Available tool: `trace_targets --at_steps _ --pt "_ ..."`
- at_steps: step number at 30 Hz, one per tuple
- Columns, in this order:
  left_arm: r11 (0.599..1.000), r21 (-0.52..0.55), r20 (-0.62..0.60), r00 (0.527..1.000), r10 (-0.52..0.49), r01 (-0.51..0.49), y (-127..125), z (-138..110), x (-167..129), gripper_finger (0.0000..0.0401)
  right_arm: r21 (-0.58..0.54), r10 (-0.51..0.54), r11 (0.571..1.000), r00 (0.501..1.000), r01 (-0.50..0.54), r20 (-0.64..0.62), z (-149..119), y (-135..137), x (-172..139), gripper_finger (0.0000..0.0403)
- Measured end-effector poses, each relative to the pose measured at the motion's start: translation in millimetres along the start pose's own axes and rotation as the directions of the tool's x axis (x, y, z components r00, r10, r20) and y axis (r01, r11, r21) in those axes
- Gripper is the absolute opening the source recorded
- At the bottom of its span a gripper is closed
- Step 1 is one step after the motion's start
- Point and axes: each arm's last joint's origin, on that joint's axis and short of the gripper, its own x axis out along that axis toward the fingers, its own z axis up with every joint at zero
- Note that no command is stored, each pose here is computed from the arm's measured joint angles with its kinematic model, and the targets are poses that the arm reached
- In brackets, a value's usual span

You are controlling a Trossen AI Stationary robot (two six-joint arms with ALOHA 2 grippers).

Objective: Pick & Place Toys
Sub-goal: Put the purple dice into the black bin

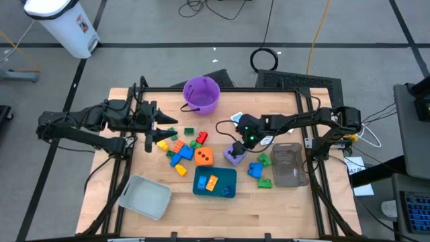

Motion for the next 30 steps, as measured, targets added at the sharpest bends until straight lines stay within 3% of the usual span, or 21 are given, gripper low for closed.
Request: trace_targets --at_steps 6,30 --pt "1.0 0.0 0.0 1.0 0.0 0.0 0.0 0.0 0.0 0.0232 0.001 -0.004 1.0 1.0 0.004 -0.002 -0.3 -0.5 0.3 0.0296" --pt "1.0 0.001 0.0 1.0 0.003 -0.003 0.3 0.0 0.0 0.0232 -0.064 0.1 0.994 0.987 -0.093 0.123 1.3 16.9 -33.3 0.0279"
